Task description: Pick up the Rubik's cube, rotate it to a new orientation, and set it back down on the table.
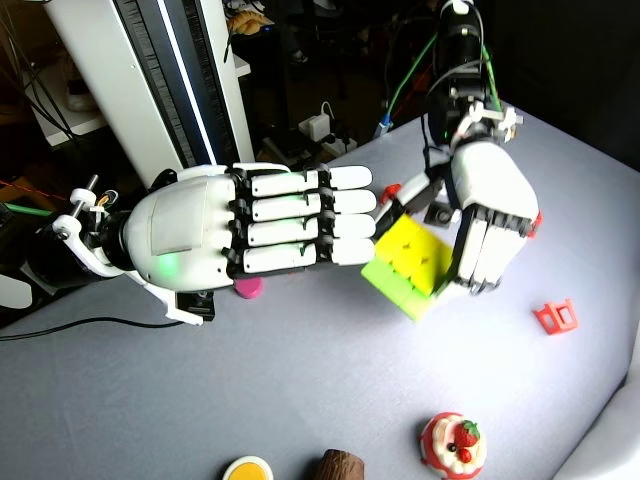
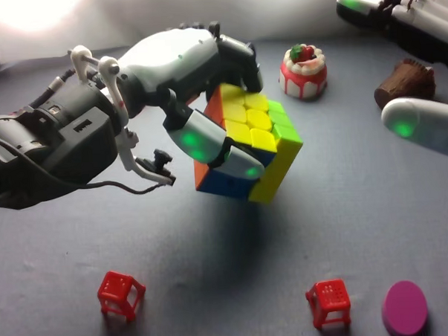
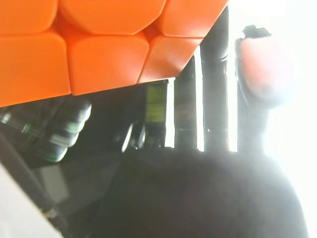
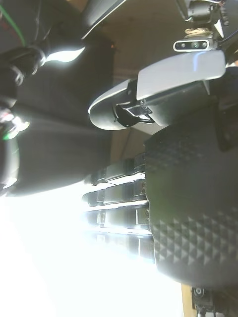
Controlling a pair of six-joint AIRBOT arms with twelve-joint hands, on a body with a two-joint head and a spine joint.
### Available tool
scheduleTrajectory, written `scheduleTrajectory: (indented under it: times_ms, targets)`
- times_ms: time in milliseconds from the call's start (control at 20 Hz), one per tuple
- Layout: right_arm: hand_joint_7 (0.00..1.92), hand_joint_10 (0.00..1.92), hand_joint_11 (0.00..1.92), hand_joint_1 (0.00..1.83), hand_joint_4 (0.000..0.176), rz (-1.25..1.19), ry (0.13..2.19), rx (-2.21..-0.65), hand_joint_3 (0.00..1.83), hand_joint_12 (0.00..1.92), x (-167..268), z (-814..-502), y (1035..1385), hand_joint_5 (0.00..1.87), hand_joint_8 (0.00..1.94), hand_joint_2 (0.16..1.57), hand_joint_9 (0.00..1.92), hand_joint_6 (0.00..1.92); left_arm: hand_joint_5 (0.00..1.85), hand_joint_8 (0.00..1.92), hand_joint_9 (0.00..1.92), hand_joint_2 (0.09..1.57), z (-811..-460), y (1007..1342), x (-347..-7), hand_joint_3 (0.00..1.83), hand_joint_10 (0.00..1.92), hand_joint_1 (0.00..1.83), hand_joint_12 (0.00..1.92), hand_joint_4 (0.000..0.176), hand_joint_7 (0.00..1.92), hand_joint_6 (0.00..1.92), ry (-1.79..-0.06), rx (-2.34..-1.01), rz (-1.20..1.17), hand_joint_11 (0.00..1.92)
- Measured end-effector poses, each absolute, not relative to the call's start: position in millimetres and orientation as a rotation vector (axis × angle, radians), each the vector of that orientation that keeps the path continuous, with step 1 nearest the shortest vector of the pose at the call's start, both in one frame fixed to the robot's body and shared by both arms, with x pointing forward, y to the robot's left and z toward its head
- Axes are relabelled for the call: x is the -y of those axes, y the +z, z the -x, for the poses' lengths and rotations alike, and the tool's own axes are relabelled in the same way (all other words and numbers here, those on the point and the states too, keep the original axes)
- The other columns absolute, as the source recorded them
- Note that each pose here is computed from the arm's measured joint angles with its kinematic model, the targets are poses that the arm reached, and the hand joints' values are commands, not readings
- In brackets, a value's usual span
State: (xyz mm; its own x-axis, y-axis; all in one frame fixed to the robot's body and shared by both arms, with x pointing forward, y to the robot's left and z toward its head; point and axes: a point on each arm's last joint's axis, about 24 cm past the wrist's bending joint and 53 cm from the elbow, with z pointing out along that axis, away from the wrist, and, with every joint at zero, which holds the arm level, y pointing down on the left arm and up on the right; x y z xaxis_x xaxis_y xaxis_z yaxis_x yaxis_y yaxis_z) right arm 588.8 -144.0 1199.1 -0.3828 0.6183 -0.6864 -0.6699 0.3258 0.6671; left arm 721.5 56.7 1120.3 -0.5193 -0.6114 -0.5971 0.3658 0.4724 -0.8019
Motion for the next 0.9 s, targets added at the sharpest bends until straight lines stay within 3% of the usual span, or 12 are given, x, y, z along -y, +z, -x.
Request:
scheduleTrajectory:
  times_ms: [100, 150, 200, 300, 350, 400, 550, 600, 700, 750, 850, 900]
  targets:
    - [0.10, 0.40, 0.00, 0.00, 0.000, 0.032, 1.364, -1.400, 0.00, 0.76, 147.5, -592.0, 1200.3, 0.00, 0.03, 1.39, 0.00, 0.35, 0.56, 1.60, 0.65, 1.20, -725.7, 1115.1, -61.0, 0.28, 1.89, 1.08, 1.92, 0.020, 0.67, 1.69, -1.220, -1.741, 0.232, 0.70]
    - [0.10, 0.37, 0.00, 0.00, 0.000, 0.030, 1.364, -1.399, 0.01, 0.75, 147.9, -592.3, 1200.6, 0.00, 0.02, 1.41, 0.00, 0.37, 0.29, 1.19, 0.25, 1.15, -725.6, 1111.7, -62.9, 0.13, 1.37, 1.10, 1.67, 0.005, 0.35, 1.31, -1.217, -1.747, 0.244, 0.14]
    - [0.09, 0.33, 0.00, 0.00, 0.000, 0.029, 1.361, -1.401, 0.01, 0.75, 149.4, -591.8, 1199.3, 0.00, 0.02, 1.42, 0.00, 0.41, 0.15, 0.68, 0.06, 1.16, -725.1, 1107.9, -64.4, 0.05, 0.92, 0.99, 1.27, 0.040, 0.20, 0.91, -1.223, -1.755, 0.264, 0.03]
    - [0.10, 0.36, 0.00, 0.00, 0.000, 0.029, 1.360, -1.404, 0.01, 0.75, 149.4, -591.5, 1198.5, 0.00, 0.03, 1.42, 0.00, 0.43, 0.18, 0.16, 0.07, 1.14, -720.2, 1100.5, -62.3, 0.01, 0.47, 0.99, 0.95, 0.022, 0.24, 0.53, -1.203, -1.776, 0.229, 0.00]
    - [0.10, 0.36, 0.00, 0.00, 0.000, 0.030, 1.363, -1.399, 0.01, 0.75, 149.7, -591.1, 1199.7, 0.00, 0.03, 1.42, 0.00, 0.43, 0.21, 0.07, 0.09, 1.14, -718.2, 1096.1, -66.3, 0.00, 0.38, 0.99, 0.91, 0.022, 0.28, 0.46, -1.198, -1.791, 0.246, 0.00]
    - [0.11, 0.36, 0.00, 0.00, 0.000, 0.027, 1.359, -1.399, 0.00, 0.75, 151.1, -592.1, 1200.2, 0.00, 0.03, 1.41, 0.00, 0.41, 0.16, 0.01, 0.02, 1.08, -715.6, 1099.8, -73.4, 0.00, 0.08, 0.92, 0.18, 0.042, 0.09, 0.26, -1.200, -1.780, 0.250, 0.00]
    - [0.11, 0.36, 0.00, 0.00, 0.000, 0.016, 1.355, -1.393, 0.00, 0.75, 153.6, -593.7, 1201.6, 0.00, 0.03, 1.41, 0.00, 0.41, 0.18, 0.01, 0.00, 1.06, -709.1, 1116.1, -87.5, 0.00, 0.01, 0.91, 0.04, 0.047, 0.04, 0.15, -1.223, -1.716, 0.248, 0.00]
    - [0.06, 0.26, 0.00, 0.00, 0.000, 0.018, 1.355, -1.393, 0.00, 0.49, 153.3, -593.5, 1201.6, 0.00, 0.01, 1.41, 0.00, 0.24, 0.04, 0.00, 0.00, 0.94, -705.4, 1121.8, -92.5, 0.00, 0.00, 0.69, 0.01, 0.145, 0.01, 0.03, -1.234, -1.691, 0.248, 0.00]
    - [0.06, 0.26, 0.00, 0.00, 0.000, 0.013, 1.353, -1.394, 0.00, 0.49, 154.5, -593.8, 1200.9, 0.00, 0.01, 1.41, 0.00, 0.24, 0.04, 0.00, 0.00, 0.94, -697.1, 1132.1, -102.2, 0.00, 0.00, 0.69, 0.01, 0.145, 0.01, 0.03, -1.245, -1.649, 0.238, 0.00]
    - [0.05, 0.21, 0.00, 0.00, 0.000, 0.010, 1.351, -1.396, 0.00, 0.22, 155.0, -594.4, 1200.6, 0.00, 0.01, 1.41, 0.00, 0.16, 0.01, 0.00, 0.00, 0.92, -694.0, 1136.7, -105.6, 0.00, 0.00, 0.34, 0.00, 0.135, 0.00, 0.01, -1.252, -1.631, 0.238, 0.00]
    - [0.00, 0.00, 0.00, 0.00, 0.000, -0.003, 1.348, -1.391, 0.00, 0.00, 157.1, -596.3, 1201.4, 0.00, 0.00, 1.38, 0.00, 0.02, 0.00, 0.00, 0.00, 0.91, -682.0, 1153.4, -117.1, 0.00, 0.00, 0.00, 0.00, 0.131, 0.00, 0.00, -1.256, -1.562, 0.212, 0.00]
    - [0.00, 0.00, 0.00, 0.00, 0.000, -0.012, 1.345, -1.393, 0.00, 0.00, 159.1, -596.7, 1200.2, 0.00, 0.00, 1.37, 0.00, 0.00, 0.00, 0.00, 0.00, 0.93, -677.4, 1158.7, -122.0, 0.00, 0.00, 0.00, 0.00, 0.168, 0.00, 0.00, -1.256, -1.537, 0.207, 0.00]
